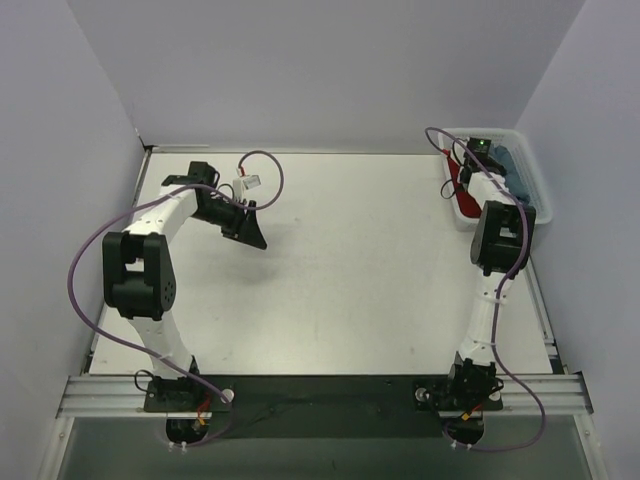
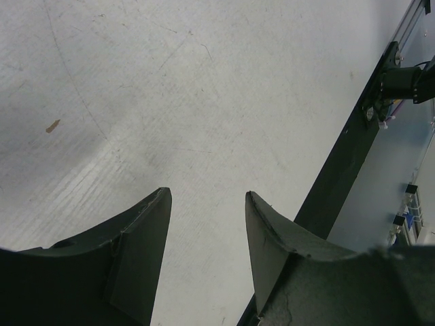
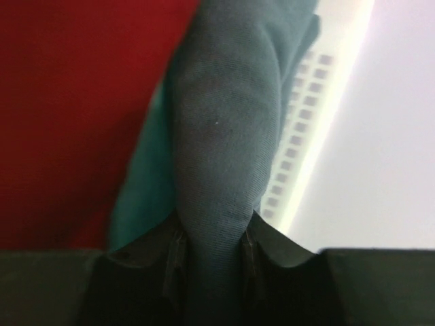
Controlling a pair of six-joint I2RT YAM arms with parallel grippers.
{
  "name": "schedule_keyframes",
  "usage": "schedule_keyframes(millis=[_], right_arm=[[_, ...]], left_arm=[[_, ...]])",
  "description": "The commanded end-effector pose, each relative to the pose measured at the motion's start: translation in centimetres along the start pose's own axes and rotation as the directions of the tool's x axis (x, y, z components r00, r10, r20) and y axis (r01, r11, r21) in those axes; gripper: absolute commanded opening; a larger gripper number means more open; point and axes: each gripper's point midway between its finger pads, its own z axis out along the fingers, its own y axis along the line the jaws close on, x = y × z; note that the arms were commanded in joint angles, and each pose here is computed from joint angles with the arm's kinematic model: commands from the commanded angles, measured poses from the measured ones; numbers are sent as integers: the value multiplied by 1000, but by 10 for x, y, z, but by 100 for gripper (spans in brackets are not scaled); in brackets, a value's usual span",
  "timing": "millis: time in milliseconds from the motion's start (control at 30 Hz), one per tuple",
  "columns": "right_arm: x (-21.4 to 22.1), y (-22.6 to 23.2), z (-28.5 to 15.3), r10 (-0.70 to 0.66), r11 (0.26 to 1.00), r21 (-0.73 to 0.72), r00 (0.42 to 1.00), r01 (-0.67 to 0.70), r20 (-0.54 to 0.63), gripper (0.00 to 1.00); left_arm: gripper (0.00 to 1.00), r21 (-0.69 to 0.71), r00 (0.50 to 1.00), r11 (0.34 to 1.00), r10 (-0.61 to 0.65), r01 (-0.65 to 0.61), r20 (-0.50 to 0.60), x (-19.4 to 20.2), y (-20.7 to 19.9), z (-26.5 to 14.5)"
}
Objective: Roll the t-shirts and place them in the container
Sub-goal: Place the T-shirt in the bin.
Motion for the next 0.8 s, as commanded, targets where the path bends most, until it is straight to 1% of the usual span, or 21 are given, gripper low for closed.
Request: schedule_keyframes(millis=[0,33,100,133,200,233,267,300,333,400,433,467,600,633,667,700,767], right_arm=[[8,-10,-27,64,998,-9,996,-65,-56,32],[8,-9,-29,62,998,-22,996,-64,-58,36],[8,-14,-35,84,996,-30,995,-86,-56,36],[7,-14,-38,107,993,-36,993,-109,-54,37],[8,-9,-42,109,991,-72,992,-113,-59,39],[8,-6,-43,123,988,-83,991,-128,-60,41],[9,-1,-46,120,986,-105,991,-127,-65,44],[9,2,-47,127,984,-119,990,-134,-65,47],[9,5,-48,151,978,-134,986,-159,-65,54],[10,9,-52,163,972,-160,984,-173,-70,59],[8,5,-56,191,966,-165,979,-200,-67,66],[6,3,-58,202,962,-173,978,-209,-60,70],[0,-8,-71,226,956,-183,974,-228,-36,77],[-2,-12,-81,227,954,-196,974,-227,-23,78],[-4,-10,-87,238,949,-209,971,-236,-17,81],[-7,-9,-92,241,945,-225,971,-236,-5,87],[-9,-7,-108,249,937,-255,969,-240,3,90]], left_arm=[[58,3,996,997,81,-81,28,-13,-16,-16],[58,5,996,996,85,-85,18,-11,-19,-19],[58,-5,995,995,95,-95,11,-11,-20,-23],[58,-3,995,995,96,-96,-11,-6,-21,-25],[58,-19,993,994,109,-110,-37,-5,-19,-31],[58,-11,992,995,102,-103,-67,2,-20,-33],[58,-26,990,993,115,-117,-77,0,-19,-37],[58,-23,990,994,101,-103,-100,4,-21,-39],[58,-26,989,994,105,-109,-107,4,-18,-41],[58,-37,986,993,108,-113,-126,2,-14,-46],[58,-45,986,992,107,-114,-130,2,-13,-48],[58,-46,985,992,109,-116,-137,0,-13,-49],[58,-54,981,990,120,-130,-155,-10,-10,-54],[58,-62,979,989,126,-138,-158,-12,-9,-56],[58,-62,979,989,121,-133,-165,-13,-10,-57],[58,-67,978,987,137,-149,-160,-19,-9,-60],[58,-72,977,986,136,-150,-164,-21,-9,-62]])
